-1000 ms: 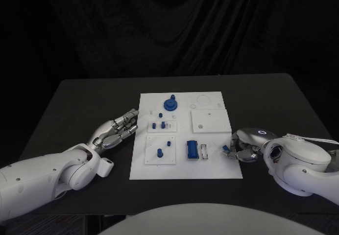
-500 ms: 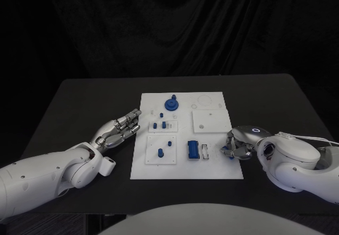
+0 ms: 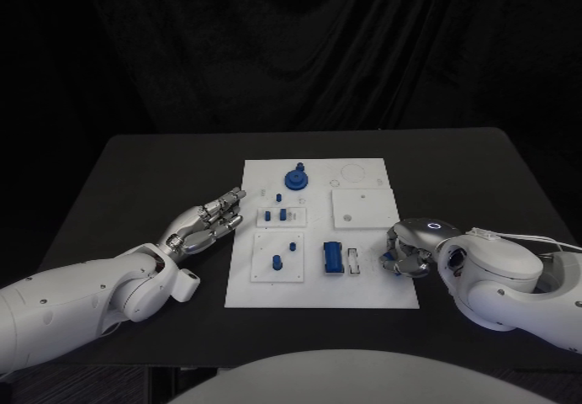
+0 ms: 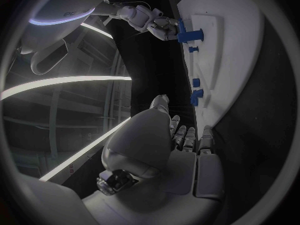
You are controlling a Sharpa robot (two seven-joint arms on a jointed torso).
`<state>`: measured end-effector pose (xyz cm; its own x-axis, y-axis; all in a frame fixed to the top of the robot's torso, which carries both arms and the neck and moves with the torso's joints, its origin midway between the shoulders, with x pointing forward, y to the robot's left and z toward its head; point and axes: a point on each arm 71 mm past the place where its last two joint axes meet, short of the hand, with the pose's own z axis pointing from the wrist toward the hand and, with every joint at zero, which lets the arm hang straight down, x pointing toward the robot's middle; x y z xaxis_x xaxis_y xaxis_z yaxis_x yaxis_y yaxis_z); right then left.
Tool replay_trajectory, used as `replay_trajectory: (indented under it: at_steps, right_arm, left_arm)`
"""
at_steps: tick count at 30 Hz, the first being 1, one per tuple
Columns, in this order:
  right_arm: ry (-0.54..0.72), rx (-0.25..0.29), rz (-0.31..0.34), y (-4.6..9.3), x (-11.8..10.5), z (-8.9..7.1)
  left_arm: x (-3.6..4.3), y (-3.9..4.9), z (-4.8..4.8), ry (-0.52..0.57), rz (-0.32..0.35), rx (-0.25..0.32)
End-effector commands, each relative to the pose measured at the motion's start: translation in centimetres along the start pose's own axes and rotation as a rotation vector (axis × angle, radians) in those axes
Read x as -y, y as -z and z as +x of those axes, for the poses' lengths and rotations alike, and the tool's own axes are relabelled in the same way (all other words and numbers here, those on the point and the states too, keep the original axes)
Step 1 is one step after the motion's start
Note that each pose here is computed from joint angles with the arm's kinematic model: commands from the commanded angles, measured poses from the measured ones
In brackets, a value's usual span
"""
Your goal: Assemble the parts on the task board
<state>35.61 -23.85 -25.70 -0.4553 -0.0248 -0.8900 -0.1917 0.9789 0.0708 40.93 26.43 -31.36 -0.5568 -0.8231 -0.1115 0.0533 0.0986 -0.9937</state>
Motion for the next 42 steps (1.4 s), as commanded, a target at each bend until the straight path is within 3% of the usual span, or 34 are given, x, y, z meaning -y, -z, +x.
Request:
replay_trajectory:
  at_steps: [1,8,14,22,30,42]
  right_arm:
    - [-0.004,-0.113,0.032,0.0,0.6,1.9]
    - [-0.246,-0.083,0.018,0.1,0.7,1.6]
    - [-0.521,-0.063,0.043,0.3,0.9,0.8]
    - [-0.727,-0.074,0.063,0.3,0.4,-0.8]
    - [-0.793,-0.093,0.040,-0.5,-0.7,-1.2]
    - [-0.758,-0.168,0.028,-1.5,-1.4,-0.6]
  left_arm:
    - [1.27,0.04,0.22,0.014,0.181,-0.017]
    - [1.23,0.02,0.16,0.013,0.180,-0.016]
    - [1.23,0.00,0.16,0.011,0.181,-0.013]
    - [1.25,-0.04,0.22,0.008,0.182,-0.011]
    - [1.25,-0.09,0.30,0.009,0.180,-0.012]
    - [1.24,-0.15,0.42,0.013,0.178,-0.017]
